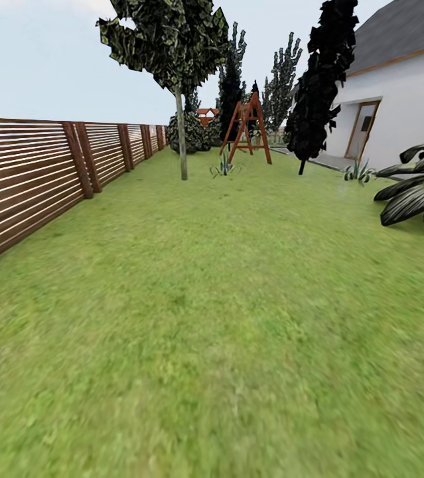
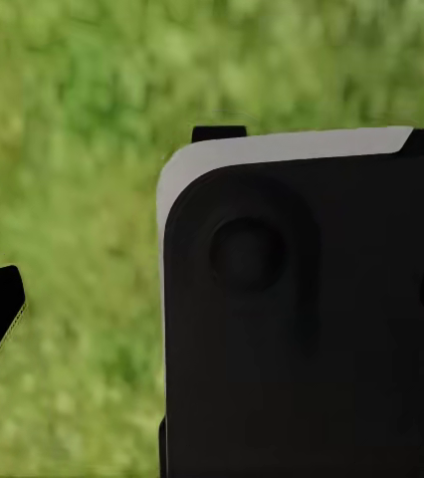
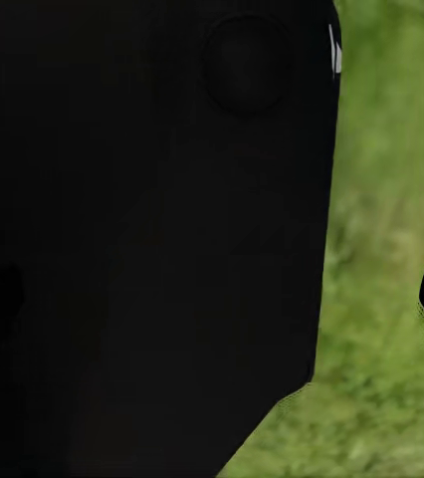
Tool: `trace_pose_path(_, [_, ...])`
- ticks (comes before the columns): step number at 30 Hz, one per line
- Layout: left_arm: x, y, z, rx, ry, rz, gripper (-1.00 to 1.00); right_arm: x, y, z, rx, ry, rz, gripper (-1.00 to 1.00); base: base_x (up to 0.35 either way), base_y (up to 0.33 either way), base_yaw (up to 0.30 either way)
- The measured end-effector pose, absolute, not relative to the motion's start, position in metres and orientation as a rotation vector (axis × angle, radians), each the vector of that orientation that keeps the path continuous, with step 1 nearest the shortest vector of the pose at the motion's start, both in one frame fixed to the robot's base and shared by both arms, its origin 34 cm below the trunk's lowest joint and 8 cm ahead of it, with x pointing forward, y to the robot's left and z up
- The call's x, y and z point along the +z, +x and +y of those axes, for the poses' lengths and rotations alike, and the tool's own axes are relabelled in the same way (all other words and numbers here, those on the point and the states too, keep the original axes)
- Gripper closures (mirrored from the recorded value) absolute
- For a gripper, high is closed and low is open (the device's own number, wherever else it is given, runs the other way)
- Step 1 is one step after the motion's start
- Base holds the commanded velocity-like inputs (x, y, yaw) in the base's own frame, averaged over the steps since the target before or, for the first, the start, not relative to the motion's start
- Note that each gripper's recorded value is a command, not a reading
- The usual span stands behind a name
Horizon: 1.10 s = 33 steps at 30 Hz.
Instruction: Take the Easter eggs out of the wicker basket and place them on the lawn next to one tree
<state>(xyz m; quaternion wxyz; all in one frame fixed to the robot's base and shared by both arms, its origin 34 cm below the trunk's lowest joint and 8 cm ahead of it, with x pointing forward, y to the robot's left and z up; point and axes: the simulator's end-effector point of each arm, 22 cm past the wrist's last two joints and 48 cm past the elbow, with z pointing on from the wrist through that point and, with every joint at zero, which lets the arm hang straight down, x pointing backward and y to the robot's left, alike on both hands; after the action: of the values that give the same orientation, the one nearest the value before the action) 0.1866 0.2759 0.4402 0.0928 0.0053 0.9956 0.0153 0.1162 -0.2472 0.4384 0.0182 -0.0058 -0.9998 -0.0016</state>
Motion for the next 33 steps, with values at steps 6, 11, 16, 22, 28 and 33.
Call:
trace_pose_path(6, [0.4402, 0.1866, 0.2759, 0.045, 0.016, 2.955, -1.0, 0.4384, 0.1161, -0.2473, -0.004, -0.027, -3.105, -1.0, 0.336, 0.0, 0.0])
trace_pose_path(11, [0.4402, 0.1866, 0.2759, 0.045, 0.016, 2.955, -1.0, 0.4386, 0.1141, -0.2473, -0.004, -0.028, -3.101, -1.0, 0.336, 0.0, 0.0])
trace_pose_path(16, [0.4401, 0.1865, 0.2759, 0.045, 0.016, 2.956, -1.0, 0.4386, 0.1135, -0.2472, -0.004, -0.027, -3.099, -1.0, 0.336, 0.0, 0.0])
trace_pose_path(22, [0.4401, 0.1864, 0.2759, 0.045, 0.016, 2.956, -1.0, 0.4387, 0.1129, -0.2472, -0.004, -0.027, -3.098, -1.0, 0.336, 0.0, -0.001])
trace_pose_path(28, [0.4399, 0.1843, 0.2759, 0.045, 0.016, 2.961, -1.0, 0.4388, 0.111, -0.2469, -0.006, -0.023, -3.093, -1.0, 0.336, 0.0, -0.114])
trace_pose_path(33, [0.4396, 0.1819, 0.2759, 0.046, 0.016, 2.967, -1.0, 0.4388, 0.1109, -0.2479, -0.003, -0.029, -3.092, -1.0, 0.336, 0.0, -0.131])
